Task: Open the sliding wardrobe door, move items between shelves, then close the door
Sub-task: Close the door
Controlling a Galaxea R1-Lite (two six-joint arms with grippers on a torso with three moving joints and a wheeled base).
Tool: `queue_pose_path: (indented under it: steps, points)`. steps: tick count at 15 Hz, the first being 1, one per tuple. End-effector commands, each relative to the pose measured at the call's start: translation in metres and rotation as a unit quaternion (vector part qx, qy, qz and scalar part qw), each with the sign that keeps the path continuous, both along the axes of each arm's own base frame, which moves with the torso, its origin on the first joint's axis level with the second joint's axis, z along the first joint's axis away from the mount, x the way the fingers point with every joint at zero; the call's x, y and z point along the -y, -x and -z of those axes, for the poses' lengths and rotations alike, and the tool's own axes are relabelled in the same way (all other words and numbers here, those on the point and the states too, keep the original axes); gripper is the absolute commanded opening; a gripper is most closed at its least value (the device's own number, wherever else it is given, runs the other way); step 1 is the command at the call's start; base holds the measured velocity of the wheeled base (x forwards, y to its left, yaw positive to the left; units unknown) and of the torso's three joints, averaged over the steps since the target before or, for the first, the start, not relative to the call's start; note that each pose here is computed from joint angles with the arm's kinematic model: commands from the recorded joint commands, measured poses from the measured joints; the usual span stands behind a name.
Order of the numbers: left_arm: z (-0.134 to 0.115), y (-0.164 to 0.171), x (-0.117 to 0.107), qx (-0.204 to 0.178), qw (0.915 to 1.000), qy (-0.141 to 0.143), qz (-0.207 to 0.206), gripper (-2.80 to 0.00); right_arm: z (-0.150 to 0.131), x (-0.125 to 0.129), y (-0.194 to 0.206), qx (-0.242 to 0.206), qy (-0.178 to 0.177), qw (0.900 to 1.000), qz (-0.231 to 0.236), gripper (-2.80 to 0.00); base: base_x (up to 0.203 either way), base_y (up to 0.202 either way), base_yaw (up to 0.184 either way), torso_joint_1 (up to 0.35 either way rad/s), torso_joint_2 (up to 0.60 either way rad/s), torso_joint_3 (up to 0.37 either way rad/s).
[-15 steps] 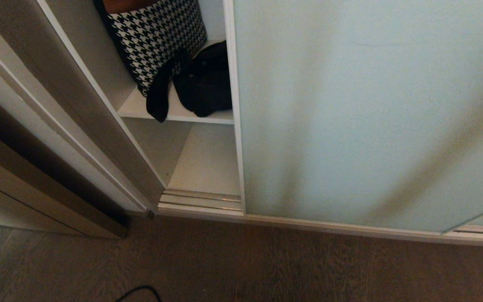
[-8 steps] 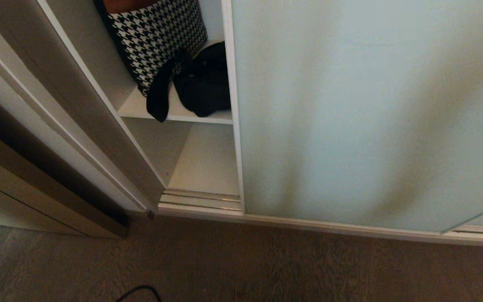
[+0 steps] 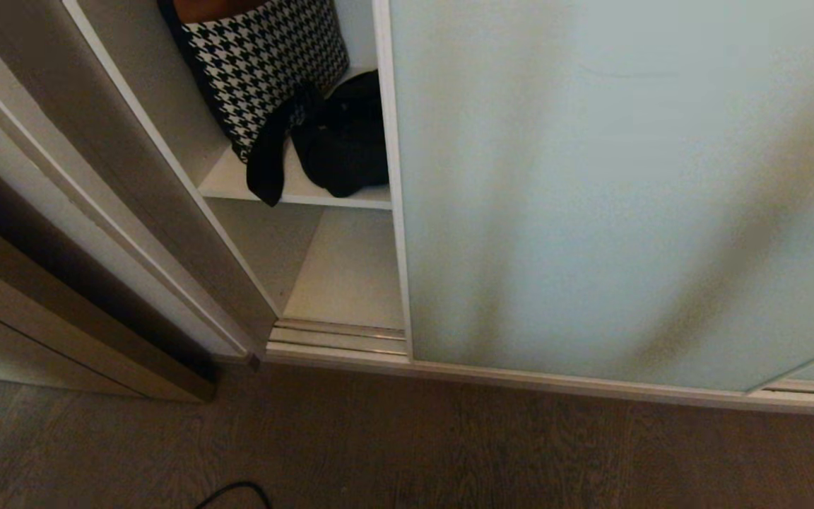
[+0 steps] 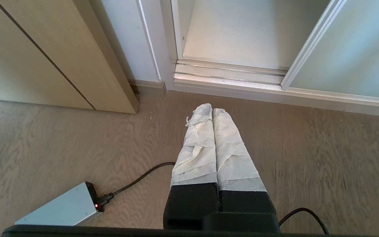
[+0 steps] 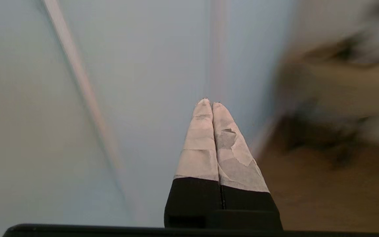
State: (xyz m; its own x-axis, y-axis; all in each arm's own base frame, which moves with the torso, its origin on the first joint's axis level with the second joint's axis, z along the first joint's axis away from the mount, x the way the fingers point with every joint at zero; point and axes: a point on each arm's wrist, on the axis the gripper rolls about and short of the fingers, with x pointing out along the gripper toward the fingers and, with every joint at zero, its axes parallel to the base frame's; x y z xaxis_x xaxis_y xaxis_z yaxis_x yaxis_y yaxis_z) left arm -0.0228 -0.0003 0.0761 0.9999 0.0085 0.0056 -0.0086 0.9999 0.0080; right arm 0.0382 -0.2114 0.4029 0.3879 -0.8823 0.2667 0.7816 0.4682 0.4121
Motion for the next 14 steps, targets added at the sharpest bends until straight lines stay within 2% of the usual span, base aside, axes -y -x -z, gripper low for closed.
queue_pose_path:
  steps: [1, 3, 6, 9, 13, 14]
  points:
    - [0.0, 0.0, 0.0, -0.001, 1.0, 0.0, 0.0, -2.8, 0.017, 0.046, -0.009, 0.011, -0.058, 0.992, -0.114, -2.8, 0.0, 0.0, 0.0, 0.0, 0.0, 0.0]
    - [0.0, 0.0, 0.0, -0.001, 1.0, 0.0, 0.0, -2.8, 0.024, 0.068, -0.014, 0.025, -0.097, 0.971, -0.215, -2.8, 0.0, 0.0, 0.0, 0.0, 0.0, 0.0]
    - [0.0, 0.0, 0.0, -0.001, 1.0, 0.0, 0.0, -2.8, 0.03, 0.1, -0.016, 0.065, -0.158, 0.937, -0.305, -2.8, 0.0, 0.0, 0.0, 0.0, 0.0, 0.0]
    - [0.0, 0.0, 0.0, -0.001, 1.0, 0.0, 0.0, -2.8, 0.038, 0.118, -0.013, 0.096, -0.216, 0.901, -0.363, -2.8, 0.0, 0.0, 0.0, 0.0, 0.0, 0.0]
    - [0.0, 0.0, 0.0, -0.001, 1.0, 0.0, 0.0, -2.8, 0.06, 0.134, -0.017, 0.096, -0.275, 0.855, -0.428, -2.8, 0.0, 0.0, 0.0, 0.0, 0.0, 0.0]
    - [0.0, 0.0, 0.0, -0.001, 1.0, 0.0, 0.0, -2.8, 0.062, 0.137, -0.017, 0.103, -0.287, 0.847, -0.435, -2.8, 0.0, 0.0, 0.0, 0.0, 0.0, 0.0]
